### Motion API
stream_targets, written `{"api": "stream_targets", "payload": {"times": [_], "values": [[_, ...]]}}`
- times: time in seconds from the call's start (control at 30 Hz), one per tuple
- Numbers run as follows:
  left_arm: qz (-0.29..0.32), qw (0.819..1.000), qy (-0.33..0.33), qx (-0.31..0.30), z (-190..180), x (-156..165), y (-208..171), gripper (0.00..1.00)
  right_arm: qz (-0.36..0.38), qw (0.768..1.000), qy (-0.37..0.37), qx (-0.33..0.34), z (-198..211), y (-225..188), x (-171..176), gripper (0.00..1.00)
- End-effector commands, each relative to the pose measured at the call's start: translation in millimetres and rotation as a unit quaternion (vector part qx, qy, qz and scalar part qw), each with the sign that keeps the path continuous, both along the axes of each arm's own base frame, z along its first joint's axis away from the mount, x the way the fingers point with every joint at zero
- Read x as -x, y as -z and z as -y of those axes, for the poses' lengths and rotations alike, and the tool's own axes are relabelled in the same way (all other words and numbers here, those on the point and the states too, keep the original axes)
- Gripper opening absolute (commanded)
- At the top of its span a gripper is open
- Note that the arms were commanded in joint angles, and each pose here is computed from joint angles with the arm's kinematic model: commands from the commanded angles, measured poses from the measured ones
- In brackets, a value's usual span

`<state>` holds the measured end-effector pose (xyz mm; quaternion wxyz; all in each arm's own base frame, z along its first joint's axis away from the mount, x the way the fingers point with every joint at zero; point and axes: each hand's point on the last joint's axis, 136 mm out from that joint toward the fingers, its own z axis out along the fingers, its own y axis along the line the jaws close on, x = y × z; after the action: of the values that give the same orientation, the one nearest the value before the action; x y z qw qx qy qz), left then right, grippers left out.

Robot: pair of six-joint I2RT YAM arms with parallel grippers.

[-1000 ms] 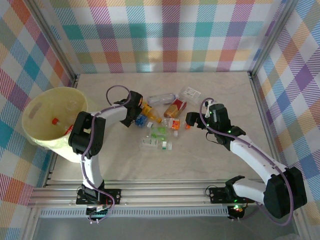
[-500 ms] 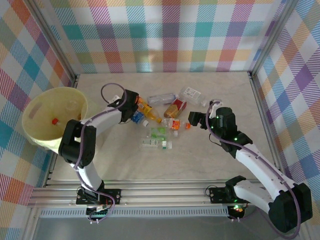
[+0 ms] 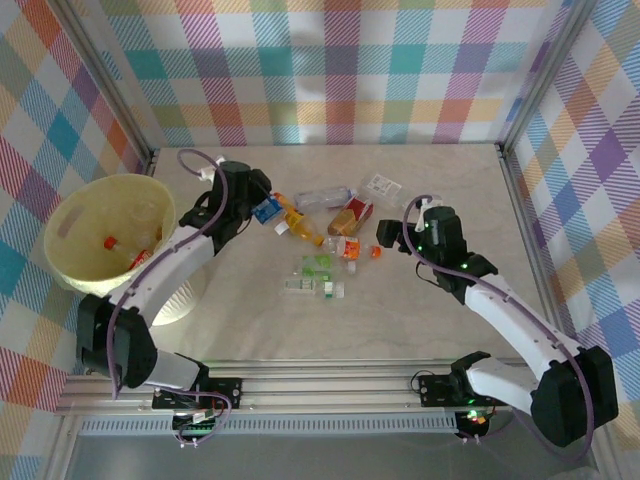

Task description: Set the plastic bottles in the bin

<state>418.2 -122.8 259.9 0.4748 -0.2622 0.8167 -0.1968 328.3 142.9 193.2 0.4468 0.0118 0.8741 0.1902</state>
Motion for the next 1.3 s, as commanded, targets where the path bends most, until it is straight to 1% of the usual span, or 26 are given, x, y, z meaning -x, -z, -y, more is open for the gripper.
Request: {"api": "stream_targets", "payload": {"times": [0.0,0.1,0.23,0.43,0.53,0.67,0.77,0.93,1.13,1.23,1.27], "values": [[0.059,0.997,0.047,-0.016,5.9,13.0,-45.2,0.51,0.011,0.999,-0.034,-0.023,-16.5,-18.5,-3.9,1.0],[0.088,0.993,0.067,-0.029,3.4,26.5,-74.0,0.51,0.018,0.994,-0.091,-0.049,-37.3,-26.5,-0.7,1.0],[0.124,0.988,0.068,-0.055,-10.1,47.1,-111.9,0.51,0.029,0.977,-0.194,-0.085,-69.9,-42.4,12.0,1.0],[0.148,0.98,0.031,-0.127,-46.0,78.4,-154.8,0.51,0.058,0.942,-0.3,-0.137,-100.2,-64.7,30.8,1.0],[0.152,0.974,0.001,-0.166,-67.1,93.2,-176.2,0.51,0.067,0.928,-0.335,-0.152,-109.0,-74.3,38.2,1.0],[0.146,0.965,-0.057,-0.212,-98.7,114.0,-200.8,0.51,0.067,0.925,-0.344,-0.149,-112.7,-77.2,37.8,1.0],[0.149,0.953,-0.099,-0.244,-119.1,126.4,-214.6,0.5,0.066,0.924,-0.346,-0.148,-114.8,-77.3,36.4,1.0],[0.124,0.924,-0.198,-0.302,-160.1,141.3,-227.2,0.51,0.065,0.925,-0.345,-0.147,-117.1,-77.7,34.4,1.0],[0.094,0.889,-0.301,-0.333,-209.4,152.0,-223.9,0.49,0.063,0.929,-0.335,-0.142,-115.8,-75.1,32.5,1.0],[0.071,0.876,-0.336,-0.337,-234.3,157.6,-212.3,0.49,0.06,0.93,-0.335,-0.14,-115.8,-73.9,33.1,1.0],[0.066,0.876,-0.344,-0.332,-241.2,159.2,-206.8,0.49,0.059,0.93,-0.335,-0.139,-115.7,-73.2,33.1,1.0]]}}
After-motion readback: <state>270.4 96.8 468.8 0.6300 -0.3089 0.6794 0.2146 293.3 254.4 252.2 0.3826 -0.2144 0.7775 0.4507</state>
